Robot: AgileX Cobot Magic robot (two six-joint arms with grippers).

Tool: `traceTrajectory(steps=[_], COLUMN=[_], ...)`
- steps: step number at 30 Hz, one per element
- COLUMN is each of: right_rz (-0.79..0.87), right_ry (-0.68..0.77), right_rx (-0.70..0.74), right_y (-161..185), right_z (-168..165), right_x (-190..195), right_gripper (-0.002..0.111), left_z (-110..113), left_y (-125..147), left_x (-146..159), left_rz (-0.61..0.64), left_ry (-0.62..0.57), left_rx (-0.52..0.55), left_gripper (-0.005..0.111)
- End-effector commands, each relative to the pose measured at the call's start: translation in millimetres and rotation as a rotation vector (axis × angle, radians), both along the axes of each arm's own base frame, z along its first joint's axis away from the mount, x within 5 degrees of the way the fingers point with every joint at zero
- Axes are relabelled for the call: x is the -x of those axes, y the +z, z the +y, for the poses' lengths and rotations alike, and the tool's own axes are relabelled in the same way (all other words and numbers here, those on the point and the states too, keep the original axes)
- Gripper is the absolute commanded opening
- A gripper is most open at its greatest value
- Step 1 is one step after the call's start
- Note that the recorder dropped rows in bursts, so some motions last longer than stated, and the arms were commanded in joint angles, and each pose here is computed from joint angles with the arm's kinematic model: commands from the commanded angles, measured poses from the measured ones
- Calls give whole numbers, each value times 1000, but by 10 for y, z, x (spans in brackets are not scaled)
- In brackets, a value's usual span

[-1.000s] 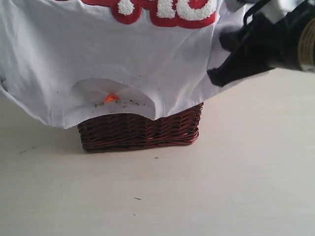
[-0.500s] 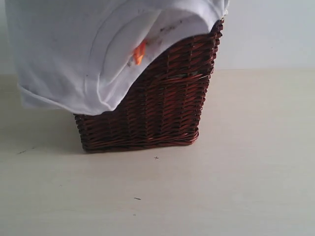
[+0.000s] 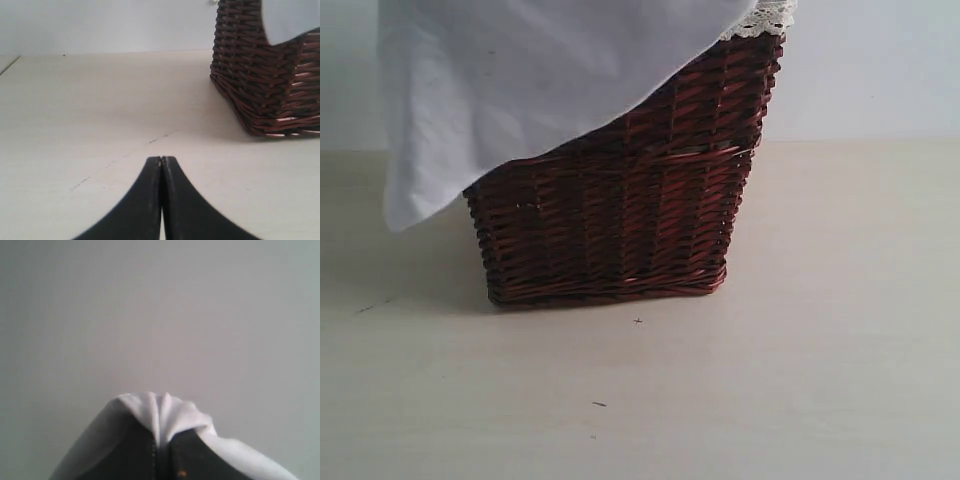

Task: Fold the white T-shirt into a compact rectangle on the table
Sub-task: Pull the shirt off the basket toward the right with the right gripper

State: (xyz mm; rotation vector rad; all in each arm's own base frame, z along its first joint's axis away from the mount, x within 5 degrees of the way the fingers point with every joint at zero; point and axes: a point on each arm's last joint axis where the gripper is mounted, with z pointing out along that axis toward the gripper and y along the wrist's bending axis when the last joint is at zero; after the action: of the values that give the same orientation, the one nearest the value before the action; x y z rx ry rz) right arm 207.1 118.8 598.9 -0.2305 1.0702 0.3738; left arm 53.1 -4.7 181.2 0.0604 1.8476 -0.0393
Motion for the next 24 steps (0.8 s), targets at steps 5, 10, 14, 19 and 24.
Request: traceTrajectory(steps=[5, 10, 14, 19, 24], right_rz=[-195, -230, -249, -299, -339], right_ry=[30, 84, 102, 105, 126], right_rx=[-147, -236, -251, -264, -310], right_y=[634, 804, 866, 954, 1028], right_z=[-118, -220, -309, -472, -654], right_x=[201, 373, 532, 802, 1089], right_gripper=[0, 0, 0, 0, 0], left_z=[3, 3, 3, 3, 3], left_y=[1, 1, 1, 1, 1], left_x=[0, 0, 0, 0, 0], left_rz=[-12, -12, -12, -12, -12], left_ry=[3, 3, 3, 3, 3], left_rx=[-3, -3, -3, -3, -3], left_gripper=[0, 0, 0, 0, 0])
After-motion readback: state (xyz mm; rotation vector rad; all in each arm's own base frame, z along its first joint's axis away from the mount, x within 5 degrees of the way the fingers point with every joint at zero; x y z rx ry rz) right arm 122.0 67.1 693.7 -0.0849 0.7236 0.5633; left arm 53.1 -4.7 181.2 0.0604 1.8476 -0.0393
